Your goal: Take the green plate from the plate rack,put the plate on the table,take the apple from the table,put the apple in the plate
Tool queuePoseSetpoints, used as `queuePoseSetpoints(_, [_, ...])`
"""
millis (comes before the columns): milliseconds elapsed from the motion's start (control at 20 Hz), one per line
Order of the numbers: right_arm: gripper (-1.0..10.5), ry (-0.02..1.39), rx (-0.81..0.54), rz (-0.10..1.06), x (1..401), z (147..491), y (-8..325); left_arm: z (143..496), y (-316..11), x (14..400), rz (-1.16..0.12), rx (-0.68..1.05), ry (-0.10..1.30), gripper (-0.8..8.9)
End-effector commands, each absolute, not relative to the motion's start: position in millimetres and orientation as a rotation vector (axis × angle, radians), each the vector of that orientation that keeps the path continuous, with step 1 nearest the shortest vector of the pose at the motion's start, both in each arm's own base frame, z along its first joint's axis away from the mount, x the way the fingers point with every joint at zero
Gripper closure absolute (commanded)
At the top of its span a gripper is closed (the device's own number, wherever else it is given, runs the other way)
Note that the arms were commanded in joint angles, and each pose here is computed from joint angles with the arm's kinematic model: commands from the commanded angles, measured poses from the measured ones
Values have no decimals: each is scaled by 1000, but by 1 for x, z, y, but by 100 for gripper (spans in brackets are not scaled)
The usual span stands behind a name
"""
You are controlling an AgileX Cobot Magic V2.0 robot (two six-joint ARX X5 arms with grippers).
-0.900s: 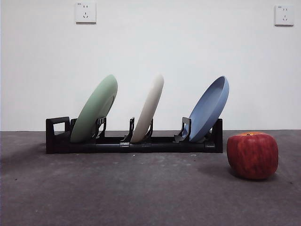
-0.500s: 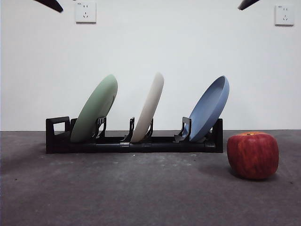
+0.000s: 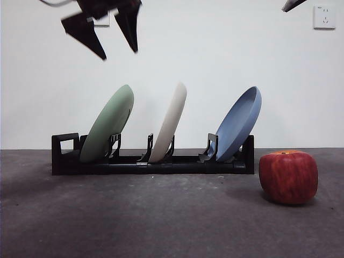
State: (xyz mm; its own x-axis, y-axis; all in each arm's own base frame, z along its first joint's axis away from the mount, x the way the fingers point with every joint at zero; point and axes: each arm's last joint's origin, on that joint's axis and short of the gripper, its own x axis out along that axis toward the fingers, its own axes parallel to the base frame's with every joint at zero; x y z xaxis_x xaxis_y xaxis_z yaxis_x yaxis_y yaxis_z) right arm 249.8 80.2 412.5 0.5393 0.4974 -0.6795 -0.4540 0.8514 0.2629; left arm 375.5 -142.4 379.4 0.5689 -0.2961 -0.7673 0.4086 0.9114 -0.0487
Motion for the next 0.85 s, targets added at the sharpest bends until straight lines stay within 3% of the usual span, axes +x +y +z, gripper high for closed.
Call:
queuePoseSetpoints(50, [501,827,52,558,251,412,81,363,-148,388,-399,165,904,377])
queuePoseSetpoints(250, [501,826,50,553,252,412,81,340,-152,403,-351,193,940,377])
queuePoseSetpoints(600, [502,827,49,550,251,412,81,326,-158,415,-400,167,938,390])
queuePoseSetpoints(700, [504,827,49,550,251,412,81,323,-158,416,-400,169,951,556])
queuePoseSetpoints(850, [505,827,49,549,252,412,81,322,-158,416,-399,170,951,733])
